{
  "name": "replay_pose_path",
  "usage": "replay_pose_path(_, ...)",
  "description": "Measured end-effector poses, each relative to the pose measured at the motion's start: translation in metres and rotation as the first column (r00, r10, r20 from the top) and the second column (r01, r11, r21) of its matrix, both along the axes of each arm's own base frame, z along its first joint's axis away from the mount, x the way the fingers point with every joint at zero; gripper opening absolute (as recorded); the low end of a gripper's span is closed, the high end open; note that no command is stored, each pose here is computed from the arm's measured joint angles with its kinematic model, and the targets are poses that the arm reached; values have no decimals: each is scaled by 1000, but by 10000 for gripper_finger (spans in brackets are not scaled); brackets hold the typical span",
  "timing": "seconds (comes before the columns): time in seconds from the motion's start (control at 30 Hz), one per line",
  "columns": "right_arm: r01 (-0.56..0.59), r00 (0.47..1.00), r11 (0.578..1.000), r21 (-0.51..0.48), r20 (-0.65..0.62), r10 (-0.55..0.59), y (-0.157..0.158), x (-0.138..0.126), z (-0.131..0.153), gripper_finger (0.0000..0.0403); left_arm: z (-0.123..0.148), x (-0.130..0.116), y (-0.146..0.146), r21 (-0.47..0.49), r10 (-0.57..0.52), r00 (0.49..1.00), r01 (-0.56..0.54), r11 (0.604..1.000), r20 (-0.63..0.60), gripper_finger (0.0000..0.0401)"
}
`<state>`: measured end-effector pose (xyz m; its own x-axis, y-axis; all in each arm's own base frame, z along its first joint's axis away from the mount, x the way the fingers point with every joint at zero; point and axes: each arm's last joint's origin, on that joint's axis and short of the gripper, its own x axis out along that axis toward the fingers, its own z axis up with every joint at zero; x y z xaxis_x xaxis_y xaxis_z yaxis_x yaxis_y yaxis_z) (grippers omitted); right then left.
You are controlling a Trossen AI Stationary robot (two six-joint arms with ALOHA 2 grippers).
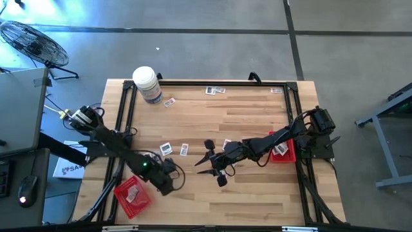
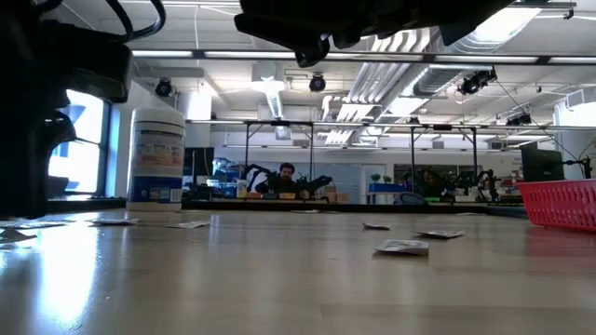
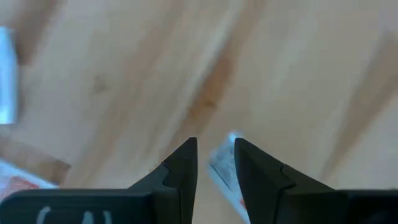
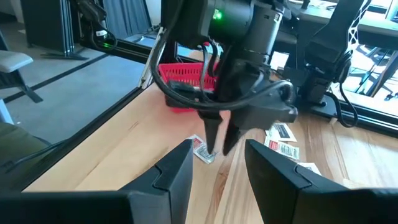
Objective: Pick & Place First Aid Supplies
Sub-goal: Put the ointment pack into the left red bin
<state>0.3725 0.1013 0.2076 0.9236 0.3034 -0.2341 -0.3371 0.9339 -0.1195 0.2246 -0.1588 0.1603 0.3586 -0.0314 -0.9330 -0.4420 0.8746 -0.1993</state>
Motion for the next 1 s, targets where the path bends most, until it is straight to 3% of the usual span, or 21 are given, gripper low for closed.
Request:
replay_pose_path(0.13, 0, 1000, 1000, -2, -8, 0, 0, 0, -1, 139, 0, -1, -2, -4, -115, 993, 115, 993, -22, 103)
replay_pose_path(0.3, 11, 1000, 1000, -5, -8, -11, 0, 0, -1, 139, -1, -2, 0, 58, -206, 978, 207, 977, -29, 103)
replay_pose_path(1.0, 22, 999, 1000, -11, -36, -22, -1, -1, -3, 139, -15, 1, -2, 99, -275, 958, 283, 954, -87, 102)
